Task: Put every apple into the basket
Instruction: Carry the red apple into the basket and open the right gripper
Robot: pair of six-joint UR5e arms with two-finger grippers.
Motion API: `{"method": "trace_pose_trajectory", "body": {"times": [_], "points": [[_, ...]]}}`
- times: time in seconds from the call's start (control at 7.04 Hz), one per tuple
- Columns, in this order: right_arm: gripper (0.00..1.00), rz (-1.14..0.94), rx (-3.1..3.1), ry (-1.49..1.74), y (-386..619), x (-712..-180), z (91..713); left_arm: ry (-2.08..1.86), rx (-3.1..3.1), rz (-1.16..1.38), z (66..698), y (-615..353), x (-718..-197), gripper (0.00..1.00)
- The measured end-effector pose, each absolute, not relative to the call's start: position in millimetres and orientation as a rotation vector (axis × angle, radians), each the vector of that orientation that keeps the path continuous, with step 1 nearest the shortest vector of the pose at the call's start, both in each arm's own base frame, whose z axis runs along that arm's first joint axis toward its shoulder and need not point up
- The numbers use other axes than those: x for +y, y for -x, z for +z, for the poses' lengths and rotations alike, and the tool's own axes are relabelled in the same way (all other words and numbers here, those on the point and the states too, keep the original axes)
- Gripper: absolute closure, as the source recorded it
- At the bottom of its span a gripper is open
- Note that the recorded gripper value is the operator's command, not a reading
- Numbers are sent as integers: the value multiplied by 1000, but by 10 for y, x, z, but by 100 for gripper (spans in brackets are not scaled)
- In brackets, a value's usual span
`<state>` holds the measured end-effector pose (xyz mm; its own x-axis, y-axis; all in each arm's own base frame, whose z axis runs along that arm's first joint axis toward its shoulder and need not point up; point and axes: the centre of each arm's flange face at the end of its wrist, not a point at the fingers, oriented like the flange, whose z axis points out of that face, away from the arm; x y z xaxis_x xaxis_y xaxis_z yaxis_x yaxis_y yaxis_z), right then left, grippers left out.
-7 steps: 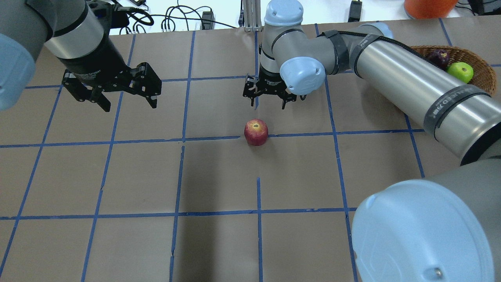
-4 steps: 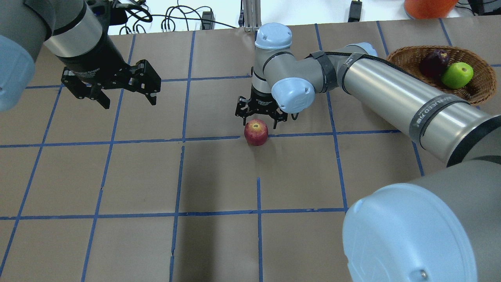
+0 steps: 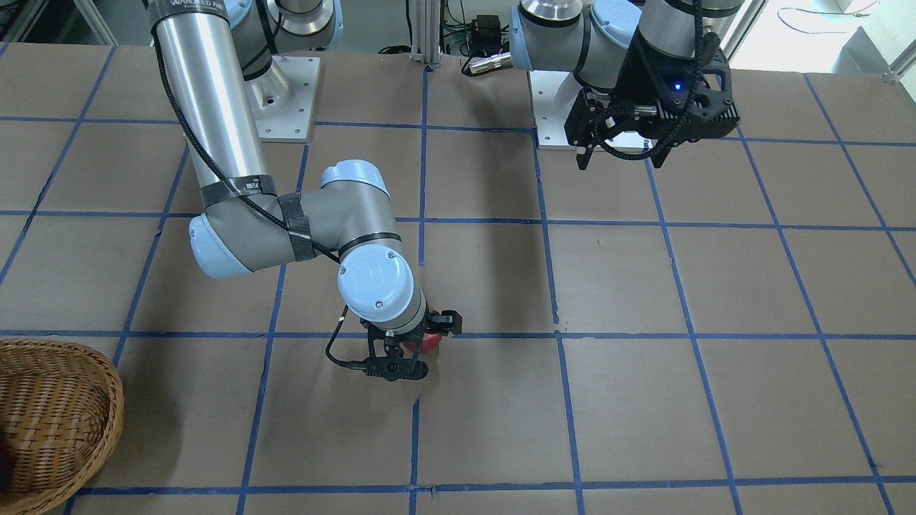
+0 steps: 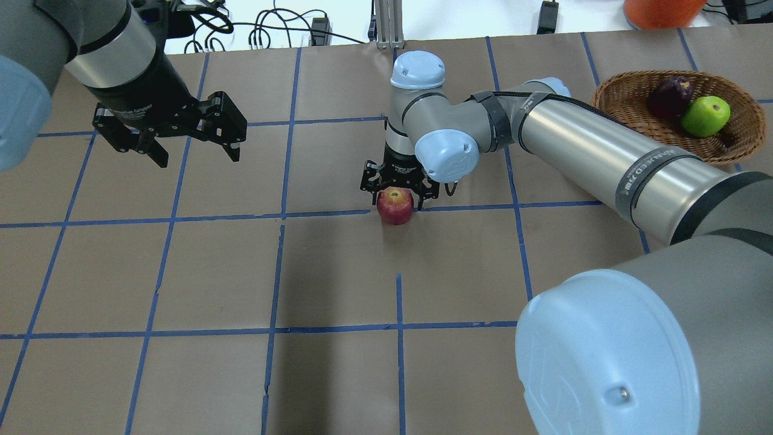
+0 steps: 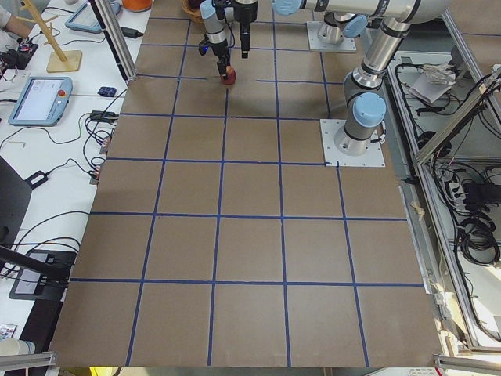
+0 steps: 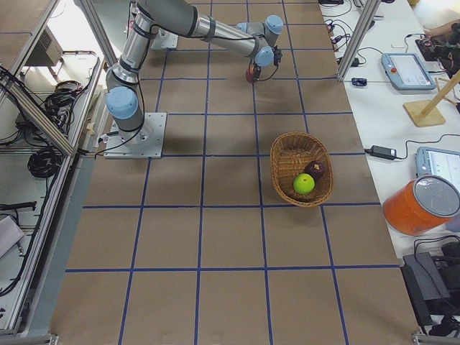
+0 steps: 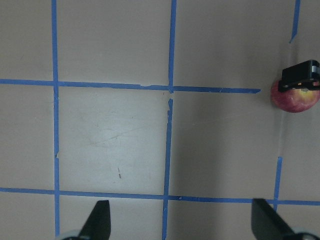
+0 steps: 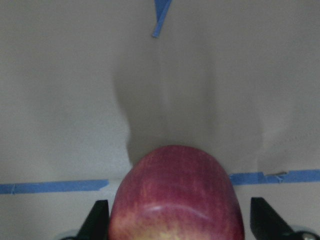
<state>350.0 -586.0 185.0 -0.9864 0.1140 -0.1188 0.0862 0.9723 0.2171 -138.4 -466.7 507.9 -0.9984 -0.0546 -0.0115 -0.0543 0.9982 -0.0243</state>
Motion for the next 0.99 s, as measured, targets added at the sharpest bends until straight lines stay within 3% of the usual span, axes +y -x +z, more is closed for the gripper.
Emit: {"method": "trace_pose_trajectory", "body": {"times": [0.14,0.57,0.99], "points": [[100,318,2984,-159,-3539,-5851,1828,85,3127,-38,5079,1383,-4667,0],[100,193,3003,-223,-3395,-5973,2208,86,3127,-39,5084,1380,-4663,0],[100,-4,3084,-407,-1983,-6373,3053,88,3127,-38,5084,1374,-4662,0]]}}
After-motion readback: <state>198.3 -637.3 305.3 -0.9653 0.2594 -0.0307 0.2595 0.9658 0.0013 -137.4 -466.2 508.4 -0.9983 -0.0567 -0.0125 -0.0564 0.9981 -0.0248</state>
